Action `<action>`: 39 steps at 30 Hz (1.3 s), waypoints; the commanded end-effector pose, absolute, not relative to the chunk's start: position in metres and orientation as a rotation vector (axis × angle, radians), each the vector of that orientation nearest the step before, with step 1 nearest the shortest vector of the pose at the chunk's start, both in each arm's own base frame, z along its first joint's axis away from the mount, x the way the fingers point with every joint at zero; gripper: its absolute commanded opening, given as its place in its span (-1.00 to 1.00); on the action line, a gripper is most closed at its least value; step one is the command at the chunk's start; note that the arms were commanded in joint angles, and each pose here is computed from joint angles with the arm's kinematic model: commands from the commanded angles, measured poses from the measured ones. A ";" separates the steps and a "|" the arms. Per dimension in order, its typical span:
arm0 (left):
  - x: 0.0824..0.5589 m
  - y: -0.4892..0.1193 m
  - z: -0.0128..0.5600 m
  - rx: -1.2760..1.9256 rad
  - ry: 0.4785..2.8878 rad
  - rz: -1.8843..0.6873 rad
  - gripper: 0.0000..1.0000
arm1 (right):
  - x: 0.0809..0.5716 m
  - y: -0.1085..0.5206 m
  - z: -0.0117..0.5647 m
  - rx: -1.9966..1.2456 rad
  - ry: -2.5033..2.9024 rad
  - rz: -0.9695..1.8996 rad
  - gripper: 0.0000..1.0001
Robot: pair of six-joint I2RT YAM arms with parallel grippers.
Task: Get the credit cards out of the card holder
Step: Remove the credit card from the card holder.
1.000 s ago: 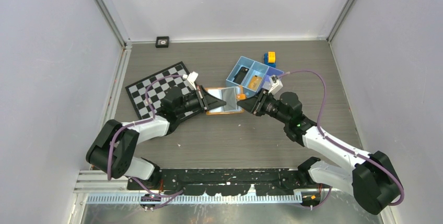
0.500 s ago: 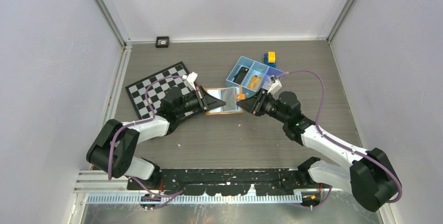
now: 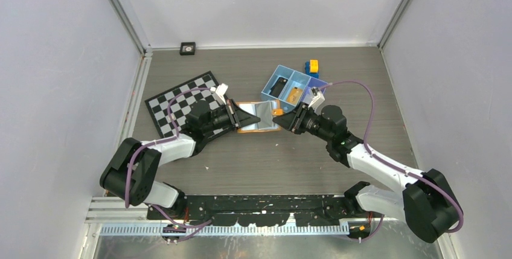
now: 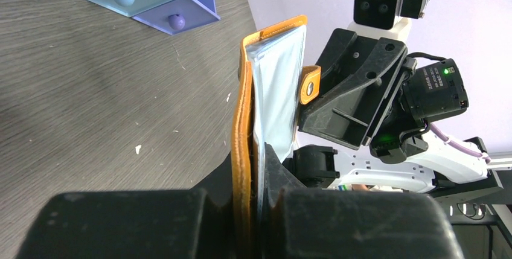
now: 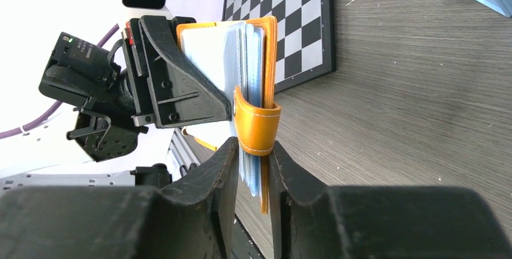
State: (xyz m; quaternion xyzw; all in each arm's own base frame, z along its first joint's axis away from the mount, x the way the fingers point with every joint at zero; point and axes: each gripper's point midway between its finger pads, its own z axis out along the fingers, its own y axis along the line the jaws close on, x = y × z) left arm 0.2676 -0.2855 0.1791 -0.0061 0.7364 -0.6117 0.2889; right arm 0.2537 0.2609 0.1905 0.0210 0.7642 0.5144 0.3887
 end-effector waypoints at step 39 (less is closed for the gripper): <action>0.286 -0.284 0.148 -0.078 2.074 -1.532 -1.00 | 0.236 0.282 0.249 -0.116 1.735 1.546 -0.97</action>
